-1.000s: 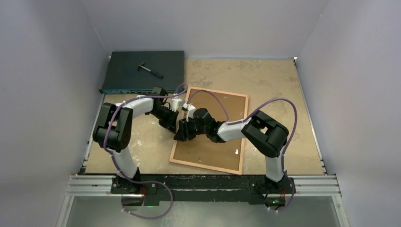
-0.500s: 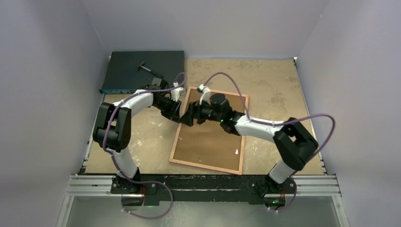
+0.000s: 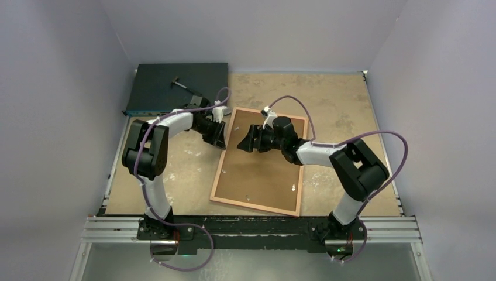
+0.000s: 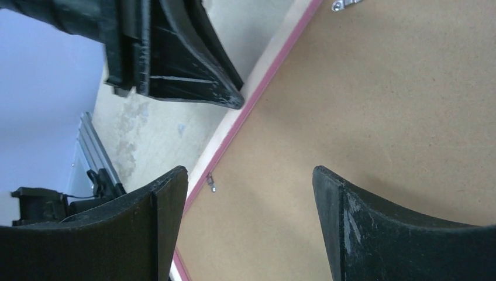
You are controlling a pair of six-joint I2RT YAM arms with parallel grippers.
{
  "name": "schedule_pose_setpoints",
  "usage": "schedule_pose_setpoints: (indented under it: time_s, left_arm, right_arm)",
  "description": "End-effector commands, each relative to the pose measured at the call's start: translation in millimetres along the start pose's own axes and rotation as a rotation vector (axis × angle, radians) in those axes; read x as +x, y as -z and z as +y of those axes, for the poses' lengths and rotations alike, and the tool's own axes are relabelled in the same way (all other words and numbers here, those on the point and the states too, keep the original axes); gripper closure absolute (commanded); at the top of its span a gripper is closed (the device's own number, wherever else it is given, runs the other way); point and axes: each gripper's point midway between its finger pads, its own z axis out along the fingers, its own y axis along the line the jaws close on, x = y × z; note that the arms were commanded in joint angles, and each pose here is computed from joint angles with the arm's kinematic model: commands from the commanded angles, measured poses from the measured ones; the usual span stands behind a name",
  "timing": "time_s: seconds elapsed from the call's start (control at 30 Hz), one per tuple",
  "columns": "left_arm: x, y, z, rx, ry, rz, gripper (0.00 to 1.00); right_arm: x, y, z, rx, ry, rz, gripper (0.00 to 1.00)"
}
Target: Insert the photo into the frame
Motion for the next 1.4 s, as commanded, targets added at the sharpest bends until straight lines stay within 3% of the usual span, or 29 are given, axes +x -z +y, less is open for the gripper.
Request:
schedule_pose_setpoints:
  time_s: [0.0,0.2,0.7,1.37]
  left_arm:
    - [-15,-7,-2,0.034,-0.017,-0.040,0.89]
    - [-7,-10,-4,0.055,-0.010,-0.027,1.00]
    - [4,-12,-6,0.079,-0.017,-0.011,1.00]
    - [8,-12,-9,0.090,-0.026,-0.012,1.00]
  right_arm:
    - [-23,-15,9,-0.055,0.000,-0.049,0.20]
    - [-28,-44,-7,-0.044,-0.020,-0.029,0.22]
    - [-49,-83,-36,0.023,-0.045,-0.058,0.25]
    - [-58,-99,-54,0.042,-0.053,-0.065,0.28]
